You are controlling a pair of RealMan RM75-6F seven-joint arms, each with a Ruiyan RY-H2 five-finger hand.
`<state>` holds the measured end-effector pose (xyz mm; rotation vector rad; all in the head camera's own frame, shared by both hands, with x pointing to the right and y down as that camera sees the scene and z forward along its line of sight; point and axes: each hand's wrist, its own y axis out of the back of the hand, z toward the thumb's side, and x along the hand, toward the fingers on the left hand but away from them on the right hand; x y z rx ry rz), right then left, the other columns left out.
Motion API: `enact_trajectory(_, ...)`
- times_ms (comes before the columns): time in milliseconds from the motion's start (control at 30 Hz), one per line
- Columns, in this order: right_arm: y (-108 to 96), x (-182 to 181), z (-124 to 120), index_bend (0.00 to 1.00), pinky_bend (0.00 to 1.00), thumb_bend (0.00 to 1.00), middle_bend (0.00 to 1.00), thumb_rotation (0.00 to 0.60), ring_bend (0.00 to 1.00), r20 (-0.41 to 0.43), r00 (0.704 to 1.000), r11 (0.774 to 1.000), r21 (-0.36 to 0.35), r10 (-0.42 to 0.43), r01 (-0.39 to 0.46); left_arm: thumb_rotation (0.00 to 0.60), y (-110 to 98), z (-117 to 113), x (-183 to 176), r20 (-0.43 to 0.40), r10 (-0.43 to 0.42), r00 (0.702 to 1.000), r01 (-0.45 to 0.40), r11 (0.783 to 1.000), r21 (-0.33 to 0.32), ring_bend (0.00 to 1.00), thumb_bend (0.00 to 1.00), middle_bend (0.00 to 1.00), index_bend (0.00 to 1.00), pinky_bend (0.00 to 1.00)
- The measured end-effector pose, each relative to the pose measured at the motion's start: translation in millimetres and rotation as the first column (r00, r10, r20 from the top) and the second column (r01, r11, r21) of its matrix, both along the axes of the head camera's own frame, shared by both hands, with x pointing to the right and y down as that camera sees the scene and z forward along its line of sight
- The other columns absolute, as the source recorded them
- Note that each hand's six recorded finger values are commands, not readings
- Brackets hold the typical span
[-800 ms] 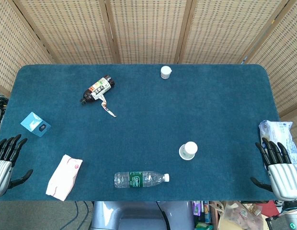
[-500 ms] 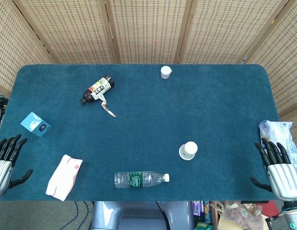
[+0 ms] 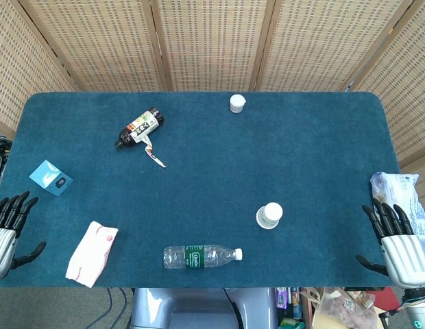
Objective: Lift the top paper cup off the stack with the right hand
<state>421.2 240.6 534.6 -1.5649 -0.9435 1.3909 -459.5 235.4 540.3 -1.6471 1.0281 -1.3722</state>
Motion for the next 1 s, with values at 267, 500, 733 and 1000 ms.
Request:
enact_trajectory(267, 0.3, -2.0, -0.8, 0.0, 0.0, 0.13, 0.0, 0.6, 0.0, 0.013, 1.0, 1.0, -0.001, -0.002, 0.002, 0.6, 1.1, -1.0, 0.9, 0.003, -0.002, 1.0, 0.002, 1.0, 0.002, 0.0, 0.27, 0.0, 0.0, 0.0)
enact_trajectory(500, -11.6, -17.7, -6.1, 0.0, 0.0, 0.13, 0.0, 0.6, 0.0, 0.072, 0.997, 0.998, 0.05, -0.036, 0.033, 0.6, 1.2, -0.8, 1.0, 0.002, -0.003, 1.0, 0.003, 1.0, 0.0, 0.0, 0.27, 0.0, 0.0, 0.0)
enact_trajectory(733, -35.5, -56.3, -4.9, 0.11, 0.0, 0.13, 0.02, 0.6, 0.0, 0.089, 0.986, 0.99, 0.029, -0.14, 0.138, 0.6, 1.0, 0.4, 1.6, 0.004, -0.001, 1.0, 0.001, 1.0, -0.003, 0.0, 0.27, 0.0, 0.0, 0.0)
enact_trajectory(1000, -60.0, -102.6, 8.1, 0.16, 0.0, 0.13, 0.03, 0.6, 0.0, 0.035, 0.967, 0.967, -0.042, -0.251, 0.252, 0.6, 1.1, 0.9, 1.8, 0.006, 0.0, 1.0, 0.0, 1.0, -0.003, 0.0, 0.27, 0.0, 0.0, 0.0)
